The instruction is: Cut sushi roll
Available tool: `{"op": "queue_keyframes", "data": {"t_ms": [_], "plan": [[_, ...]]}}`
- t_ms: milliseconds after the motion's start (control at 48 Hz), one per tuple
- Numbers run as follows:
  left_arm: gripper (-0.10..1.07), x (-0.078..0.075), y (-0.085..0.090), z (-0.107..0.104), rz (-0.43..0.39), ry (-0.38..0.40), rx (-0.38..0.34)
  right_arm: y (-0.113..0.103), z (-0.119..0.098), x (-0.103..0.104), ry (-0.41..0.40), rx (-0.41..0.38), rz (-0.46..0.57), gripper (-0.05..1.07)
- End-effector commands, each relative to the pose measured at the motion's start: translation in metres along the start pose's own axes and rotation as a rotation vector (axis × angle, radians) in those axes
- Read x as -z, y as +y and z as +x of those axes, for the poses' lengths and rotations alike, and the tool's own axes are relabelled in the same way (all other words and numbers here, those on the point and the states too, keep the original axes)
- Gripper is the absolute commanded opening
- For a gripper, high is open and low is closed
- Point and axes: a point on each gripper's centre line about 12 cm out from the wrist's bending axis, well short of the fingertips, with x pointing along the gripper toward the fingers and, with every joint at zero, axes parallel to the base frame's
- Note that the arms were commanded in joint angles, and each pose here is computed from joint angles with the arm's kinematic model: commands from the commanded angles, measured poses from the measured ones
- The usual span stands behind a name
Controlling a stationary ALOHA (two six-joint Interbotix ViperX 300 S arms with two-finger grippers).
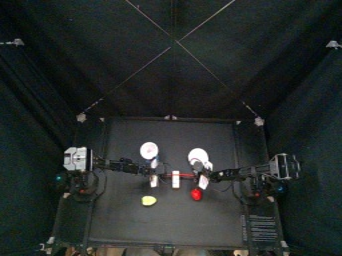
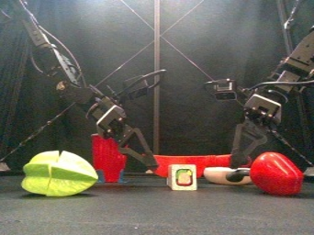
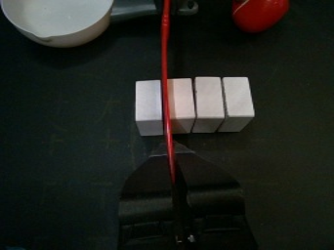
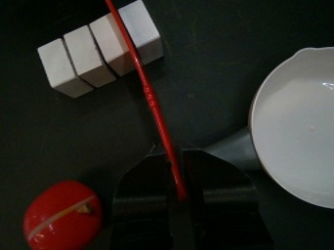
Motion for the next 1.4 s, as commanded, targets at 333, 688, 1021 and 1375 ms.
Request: {"op": "queue_keyframes", "data": {"t_ms": [333, 688, 1021, 1375], "plan": [[0.21, -0.008, -0.007, 0.003, 0.015, -0.007, 0.014, -0.001, 0.001, -0.025, -0.056, 0.027, 0.028, 0.28], [0.21, -0.007, -0.007, 0.005, 0.015, -0.001, 0.013, -0.001, 0.007, -0.021, -0.035, 0.032, 0.024, 0.28], [0.21, -0.005, -0.006, 0.010, 0.014, 0.007, 0.013, -0.002, 0.008, -0.021, -0.033, 0.036, 0.026, 0.28], [0.21, -0.008, 0.000, 0.009, 0.006, -0.002, -0.001, -0.007, 0.007, -0.034, -0.070, 0.085, 0.026, 0.28]]}}
